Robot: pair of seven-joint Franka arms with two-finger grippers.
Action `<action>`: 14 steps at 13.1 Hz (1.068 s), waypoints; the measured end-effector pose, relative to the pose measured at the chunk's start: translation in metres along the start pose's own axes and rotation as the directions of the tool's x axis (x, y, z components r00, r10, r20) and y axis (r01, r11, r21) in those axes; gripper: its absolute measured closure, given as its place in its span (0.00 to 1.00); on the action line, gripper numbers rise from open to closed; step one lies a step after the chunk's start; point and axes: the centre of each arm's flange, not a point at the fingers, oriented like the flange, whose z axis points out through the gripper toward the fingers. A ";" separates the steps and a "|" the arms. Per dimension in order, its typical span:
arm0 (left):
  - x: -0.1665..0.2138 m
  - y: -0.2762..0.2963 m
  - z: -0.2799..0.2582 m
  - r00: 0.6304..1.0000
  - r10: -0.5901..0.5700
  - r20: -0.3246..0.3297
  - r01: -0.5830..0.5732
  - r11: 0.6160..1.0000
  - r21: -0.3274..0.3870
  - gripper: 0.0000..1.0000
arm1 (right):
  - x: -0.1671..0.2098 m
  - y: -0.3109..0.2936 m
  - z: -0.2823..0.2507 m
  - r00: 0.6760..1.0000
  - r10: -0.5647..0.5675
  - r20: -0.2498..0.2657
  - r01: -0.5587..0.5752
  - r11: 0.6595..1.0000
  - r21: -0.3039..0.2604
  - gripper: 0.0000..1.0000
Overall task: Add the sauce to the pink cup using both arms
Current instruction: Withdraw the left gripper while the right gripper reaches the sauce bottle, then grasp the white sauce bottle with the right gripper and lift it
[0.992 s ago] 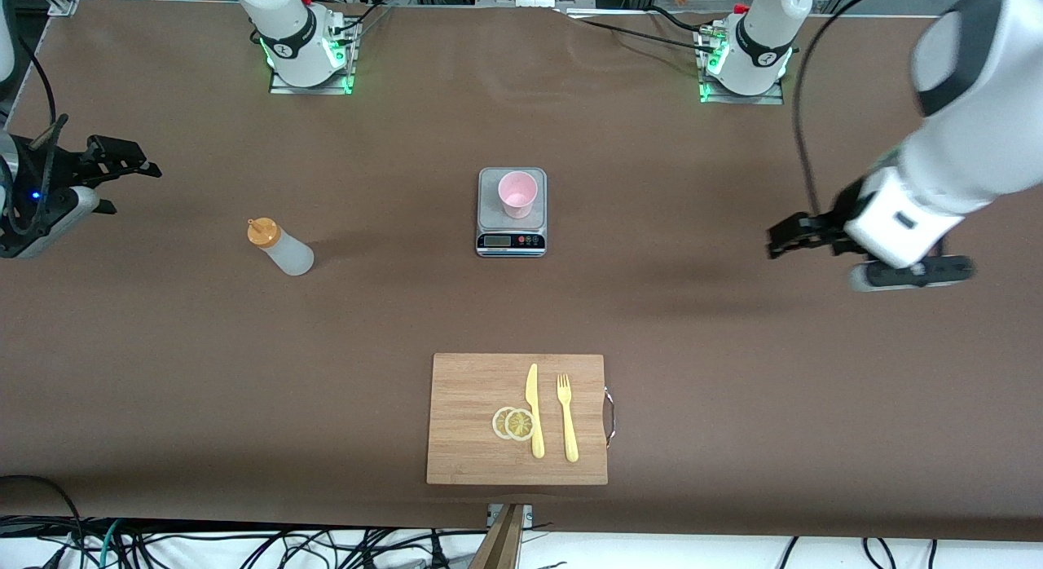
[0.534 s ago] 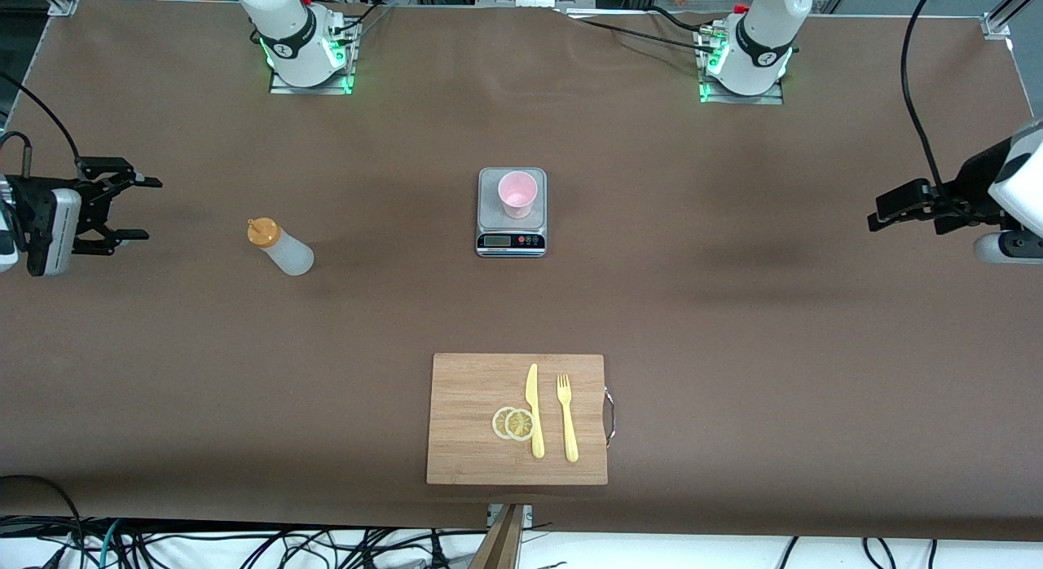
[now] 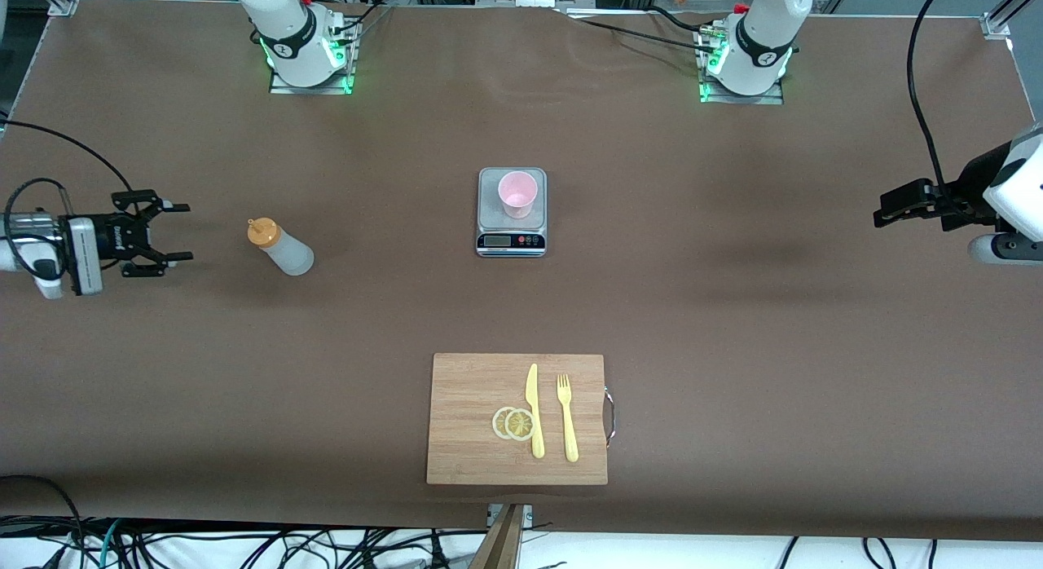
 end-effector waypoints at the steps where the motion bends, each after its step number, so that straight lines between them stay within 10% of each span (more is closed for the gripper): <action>1: 0.000 0.000 0.001 1.000 0.001 0.002 -0.001 1.000 0.000 0.00 | -0.014 0.014 0.014 0.995 -0.082 -0.051 0.083 0.996 0.018 0.01; 8: 0.002 0.001 0.004 1.000 0.003 0.007 -0.003 1.000 0.000 0.00 | -0.039 0.046 0.061 0.801 -0.563 -0.203 0.570 0.821 -0.029 0.01; 14: 0.005 0.001 0.009 1.000 0.002 0.017 -0.002 1.000 0.000 0.00 | -0.033 0.058 0.115 0.672 -0.642 -0.370 0.682 0.731 -0.029 0.01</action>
